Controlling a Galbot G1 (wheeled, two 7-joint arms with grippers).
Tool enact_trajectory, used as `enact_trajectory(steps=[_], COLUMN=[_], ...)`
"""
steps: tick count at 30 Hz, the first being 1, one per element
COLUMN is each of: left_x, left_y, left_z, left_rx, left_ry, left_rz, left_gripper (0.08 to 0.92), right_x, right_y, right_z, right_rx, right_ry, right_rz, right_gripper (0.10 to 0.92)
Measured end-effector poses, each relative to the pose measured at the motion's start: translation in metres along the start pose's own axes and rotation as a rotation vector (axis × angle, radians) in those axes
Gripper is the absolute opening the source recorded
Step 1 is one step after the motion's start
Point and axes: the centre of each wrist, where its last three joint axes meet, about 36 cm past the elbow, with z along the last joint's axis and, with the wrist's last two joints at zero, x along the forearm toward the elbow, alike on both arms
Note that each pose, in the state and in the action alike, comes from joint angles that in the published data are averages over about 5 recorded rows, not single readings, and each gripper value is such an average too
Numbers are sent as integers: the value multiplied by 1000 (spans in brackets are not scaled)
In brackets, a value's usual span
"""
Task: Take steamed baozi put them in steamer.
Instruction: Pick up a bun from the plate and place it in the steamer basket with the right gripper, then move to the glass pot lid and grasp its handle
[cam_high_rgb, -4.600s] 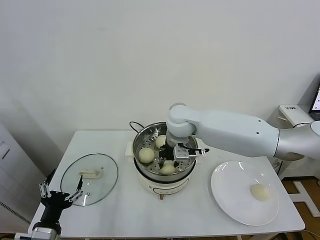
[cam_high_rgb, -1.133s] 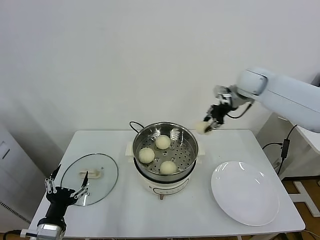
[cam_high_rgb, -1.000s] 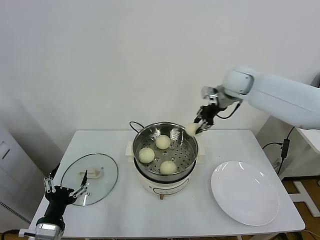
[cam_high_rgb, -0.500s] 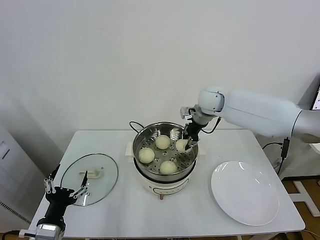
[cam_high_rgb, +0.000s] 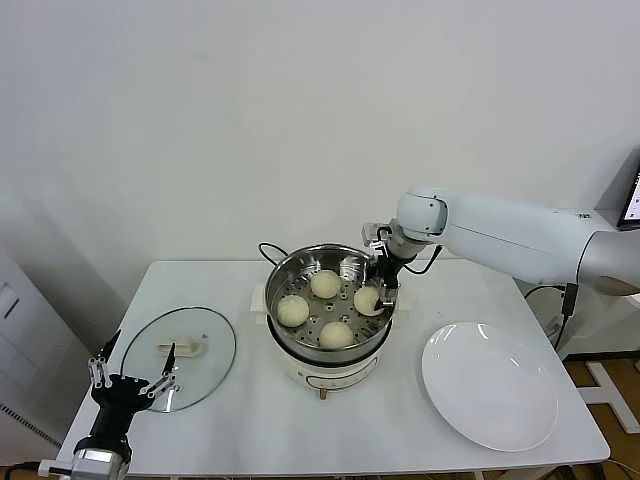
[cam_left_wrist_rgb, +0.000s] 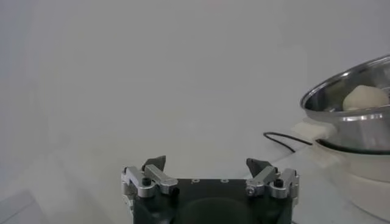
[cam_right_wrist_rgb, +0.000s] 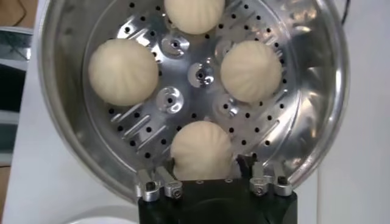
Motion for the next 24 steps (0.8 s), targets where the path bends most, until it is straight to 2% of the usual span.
enact_trajectory(steps=[3,7,13,17,24], left_x=[0,1,0,-1,-2], left_y=[0,0,1,1,0], left_z=[0,0,-3,-3,-4], left_rx=[1,6,6,5,3], left_ry=[-1,-6,-17,-19,-24], left_rz=[1,2,1,4,6], left_gripper=[823,823,823,823,823], right_x=[8,23,41,37,5], right_y=[-2,-7,-9,-2,25], right_z=[3,11,34,56,96], right_rx=[-22,-72,-184,-296,-568], right_ry=[-27,-108,-358,-558,-868], right_rz=[13,44,150,309,674], right_gripper=[813,822,823,823,823])
